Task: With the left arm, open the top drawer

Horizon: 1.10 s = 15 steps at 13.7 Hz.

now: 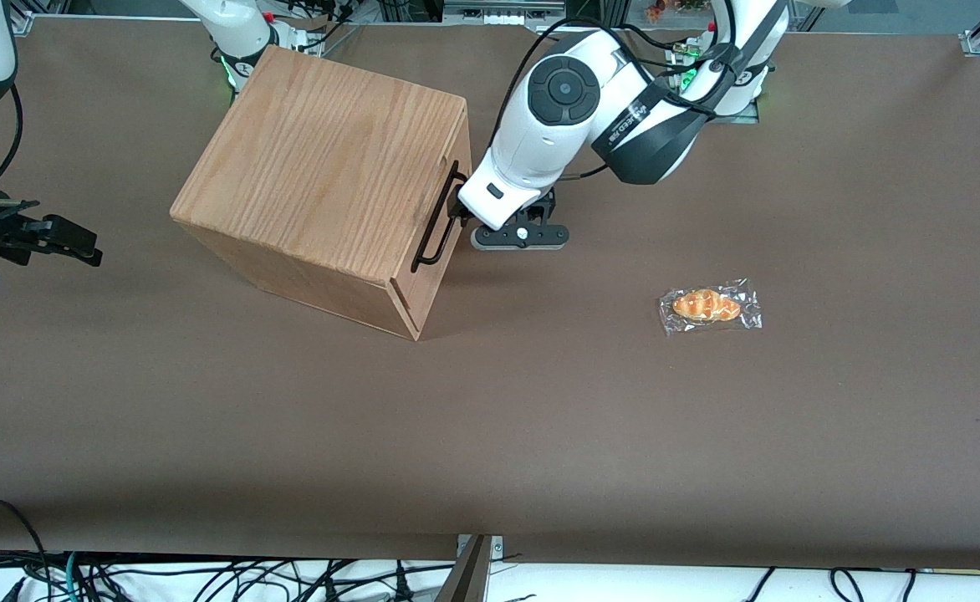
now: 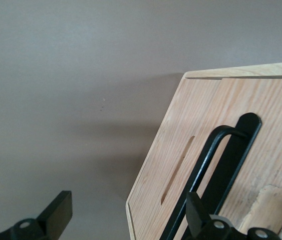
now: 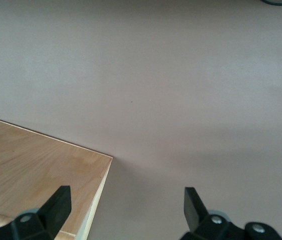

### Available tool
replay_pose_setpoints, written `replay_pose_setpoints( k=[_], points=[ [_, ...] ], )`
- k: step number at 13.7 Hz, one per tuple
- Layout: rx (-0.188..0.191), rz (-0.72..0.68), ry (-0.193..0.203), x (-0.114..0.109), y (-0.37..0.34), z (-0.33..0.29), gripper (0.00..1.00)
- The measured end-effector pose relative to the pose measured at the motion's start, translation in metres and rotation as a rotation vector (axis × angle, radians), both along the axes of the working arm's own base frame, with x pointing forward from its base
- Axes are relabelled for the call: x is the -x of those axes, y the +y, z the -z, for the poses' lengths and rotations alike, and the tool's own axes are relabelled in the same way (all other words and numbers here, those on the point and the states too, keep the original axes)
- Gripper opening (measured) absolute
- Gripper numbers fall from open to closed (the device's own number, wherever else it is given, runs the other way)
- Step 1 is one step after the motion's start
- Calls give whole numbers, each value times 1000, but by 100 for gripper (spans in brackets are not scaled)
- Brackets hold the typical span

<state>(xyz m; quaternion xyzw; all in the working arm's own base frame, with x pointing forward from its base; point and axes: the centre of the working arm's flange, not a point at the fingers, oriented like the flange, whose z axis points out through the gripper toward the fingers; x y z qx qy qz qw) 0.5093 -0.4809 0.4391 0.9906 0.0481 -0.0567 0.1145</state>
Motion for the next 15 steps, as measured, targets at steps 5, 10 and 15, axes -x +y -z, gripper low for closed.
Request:
replay_pose_setpoints(
  k=[5,10,15],
  points=[
    [7,87,-5,4,-9,16,100],
    [20,108,-14,4,-16,22,100],
    [19,131,-7,15,-28,29,100]
  ],
)
